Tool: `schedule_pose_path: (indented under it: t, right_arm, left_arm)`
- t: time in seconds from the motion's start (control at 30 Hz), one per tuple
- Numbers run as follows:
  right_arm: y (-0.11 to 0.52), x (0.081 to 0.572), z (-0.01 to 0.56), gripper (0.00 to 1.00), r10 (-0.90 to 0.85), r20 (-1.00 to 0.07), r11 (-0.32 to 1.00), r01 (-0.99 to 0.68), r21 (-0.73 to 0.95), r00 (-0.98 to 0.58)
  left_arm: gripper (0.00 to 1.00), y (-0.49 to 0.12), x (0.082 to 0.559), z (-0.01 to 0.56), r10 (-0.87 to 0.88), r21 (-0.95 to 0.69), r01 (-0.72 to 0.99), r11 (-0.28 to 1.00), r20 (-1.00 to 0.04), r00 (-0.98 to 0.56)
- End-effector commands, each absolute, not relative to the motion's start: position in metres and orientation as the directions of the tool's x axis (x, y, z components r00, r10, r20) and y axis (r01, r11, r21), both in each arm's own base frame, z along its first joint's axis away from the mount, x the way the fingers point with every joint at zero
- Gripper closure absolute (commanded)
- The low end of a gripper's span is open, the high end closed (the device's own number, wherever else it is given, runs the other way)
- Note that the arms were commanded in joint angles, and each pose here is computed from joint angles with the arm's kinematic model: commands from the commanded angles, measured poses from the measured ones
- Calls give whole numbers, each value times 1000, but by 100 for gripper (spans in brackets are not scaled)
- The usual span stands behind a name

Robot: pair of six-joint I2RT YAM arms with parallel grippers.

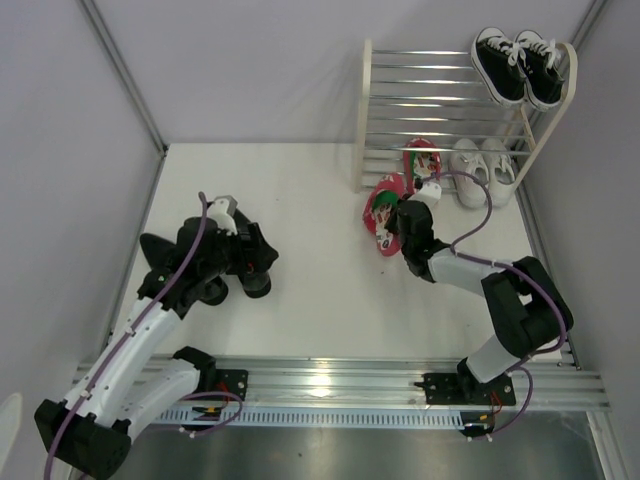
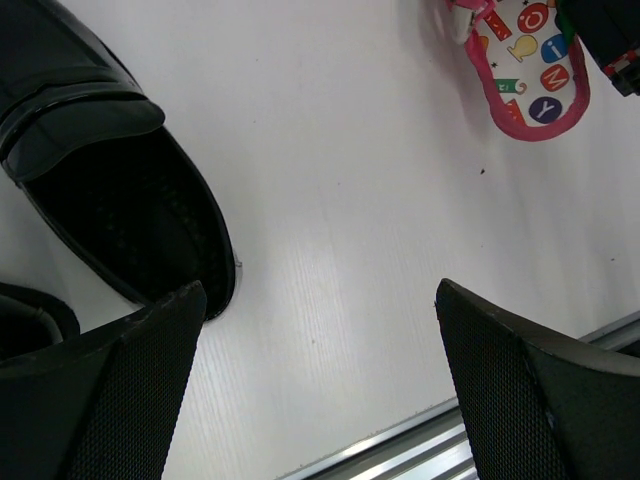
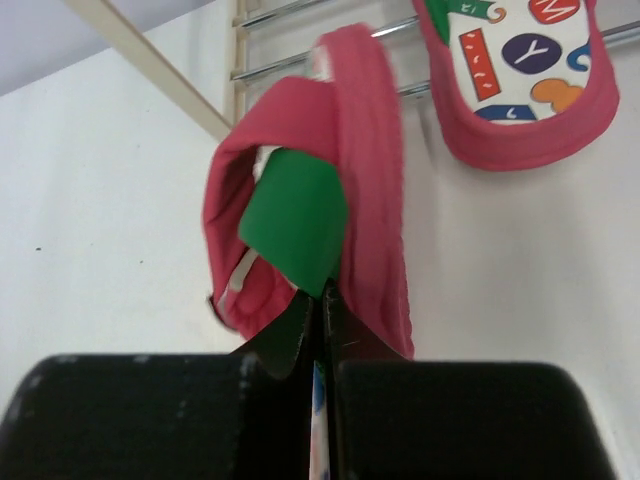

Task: Place and organize the shoes onto the shoe shelf

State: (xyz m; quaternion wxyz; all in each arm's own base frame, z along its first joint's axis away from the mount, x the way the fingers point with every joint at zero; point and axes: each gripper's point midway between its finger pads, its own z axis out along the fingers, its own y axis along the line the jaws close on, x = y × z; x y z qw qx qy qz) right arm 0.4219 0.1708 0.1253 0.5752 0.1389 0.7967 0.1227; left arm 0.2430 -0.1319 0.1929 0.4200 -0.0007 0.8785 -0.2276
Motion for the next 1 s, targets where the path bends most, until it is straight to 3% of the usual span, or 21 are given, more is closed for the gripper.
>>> schedule_pose_path:
  t: [0.0,0.27,0.57,0.97]
  right_arm:
    - [174,439,176,100,412,-891,906,-19,423,-188]
    - [165,467,197,100,476,-870,873,-49,485,-124]
    - [187,484,233,100,492,-862,840,-194,506,-117]
    - [176,496,241,100,456,-889,873,-172,457,-45]
  left_arm:
    - [1,-148,254,210,-215,-444,247,861,-759,-615]
    - [1,-165,259,204,-185,-439,255,862,-739,-648]
    - [1,-163,261,203,-187,-428,241,871,-742,-643]
    - [1,-162,264,199,-173,-414,236,879,-739,-651]
